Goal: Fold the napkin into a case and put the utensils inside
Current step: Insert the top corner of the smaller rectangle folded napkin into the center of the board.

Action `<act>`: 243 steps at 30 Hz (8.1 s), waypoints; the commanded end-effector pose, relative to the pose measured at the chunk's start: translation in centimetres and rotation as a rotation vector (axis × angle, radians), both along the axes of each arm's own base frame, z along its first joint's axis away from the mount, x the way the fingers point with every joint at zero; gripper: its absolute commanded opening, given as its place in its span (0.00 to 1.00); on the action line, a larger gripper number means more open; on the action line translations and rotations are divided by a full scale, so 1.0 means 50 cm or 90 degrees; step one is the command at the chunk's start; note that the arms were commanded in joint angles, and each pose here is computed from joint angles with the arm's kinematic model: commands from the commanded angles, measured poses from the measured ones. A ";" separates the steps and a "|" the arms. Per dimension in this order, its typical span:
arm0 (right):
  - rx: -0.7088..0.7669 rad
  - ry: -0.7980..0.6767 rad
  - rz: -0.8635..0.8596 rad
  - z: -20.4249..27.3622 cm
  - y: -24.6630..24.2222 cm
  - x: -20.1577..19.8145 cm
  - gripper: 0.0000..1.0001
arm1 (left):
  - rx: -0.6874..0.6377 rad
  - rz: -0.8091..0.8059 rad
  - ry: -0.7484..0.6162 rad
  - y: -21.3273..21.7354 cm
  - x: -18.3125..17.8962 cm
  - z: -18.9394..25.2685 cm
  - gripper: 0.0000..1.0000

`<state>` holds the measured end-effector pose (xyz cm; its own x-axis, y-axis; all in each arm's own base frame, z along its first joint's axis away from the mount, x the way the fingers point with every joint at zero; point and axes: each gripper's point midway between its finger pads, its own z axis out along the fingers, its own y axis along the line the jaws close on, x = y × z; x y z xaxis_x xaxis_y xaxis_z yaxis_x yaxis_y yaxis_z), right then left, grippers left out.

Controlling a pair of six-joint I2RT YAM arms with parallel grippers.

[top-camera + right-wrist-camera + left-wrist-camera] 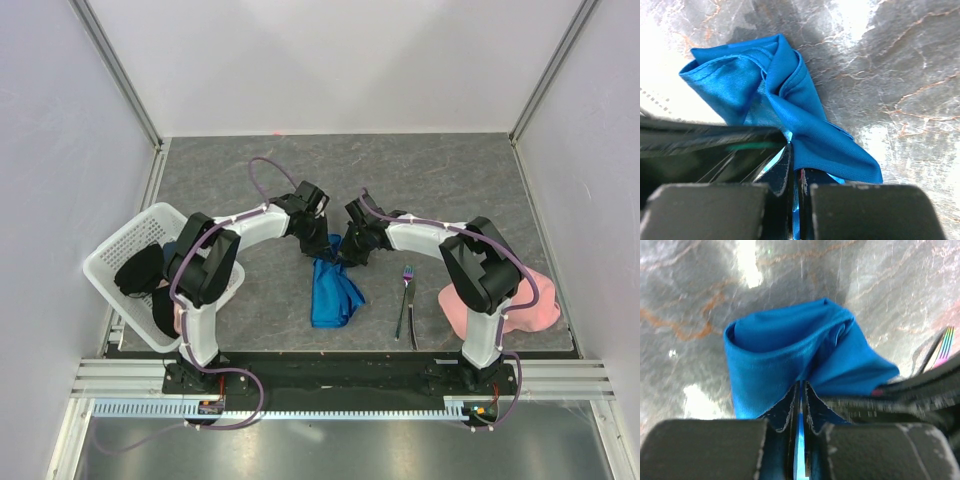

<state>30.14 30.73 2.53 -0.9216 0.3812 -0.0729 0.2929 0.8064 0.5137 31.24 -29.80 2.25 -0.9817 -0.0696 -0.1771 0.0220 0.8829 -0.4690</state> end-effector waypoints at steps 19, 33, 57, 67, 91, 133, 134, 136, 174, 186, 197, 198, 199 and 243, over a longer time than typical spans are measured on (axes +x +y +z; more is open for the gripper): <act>-0.150 0.100 -0.154 -0.029 -0.010 -0.023 0.00 | -0.136 -0.078 -0.074 0.025 -0.101 0.170 0.66; -0.134 0.135 -0.195 -0.022 0.011 -0.041 0.00 | -0.086 -0.067 -0.034 -0.003 -0.155 0.075 0.68; -0.350 -0.102 0.048 0.036 -0.091 0.046 0.00 | -0.275 -0.086 -0.063 -0.053 -0.196 0.074 0.13; -0.420 -0.098 0.118 0.047 -0.118 0.045 0.00 | -0.208 -0.035 -0.137 0.001 -0.177 0.127 0.35; -0.479 -0.006 0.015 0.022 -0.101 0.036 0.01 | -0.204 -0.019 0.006 -0.078 -0.194 -0.031 0.09; -0.503 -0.194 0.201 0.060 0.007 0.108 0.54 | -0.210 0.120 0.051 0.065 -0.091 0.013 0.09; -0.485 -0.191 0.205 0.056 0.018 0.104 0.52 | -0.210 0.124 0.050 0.073 -0.090 0.016 0.09; -0.463 -0.194 0.210 0.043 0.031 0.104 0.48 | -0.202 0.135 0.056 0.096 -0.096 0.026 0.09; -0.002 -0.148 0.193 0.182 -0.050 0.046 0.70 | -0.269 0.019 -0.022 0.017 0.070 0.225 0.08; 0.137 -0.056 0.145 0.122 -0.114 -0.046 0.30 | -0.217 -0.017 0.069 -0.078 0.086 0.115 0.06; 0.197 0.006 0.182 0.066 -0.093 -0.136 0.26 | -0.128 -0.013 0.087 0.018 0.084 0.035 0.06; 0.199 0.004 0.191 0.064 -0.086 -0.142 0.26 | -0.125 -0.016 0.086 0.022 0.083 0.032 0.06; 0.195 0.019 0.192 0.053 -0.084 -0.154 0.26 | -0.119 -0.016 0.083 0.026 0.085 0.030 0.06; -0.130 -0.181 0.308 0.110 0.061 0.151 0.71 | -0.100 0.083 0.002 0.195 0.060 0.188 0.32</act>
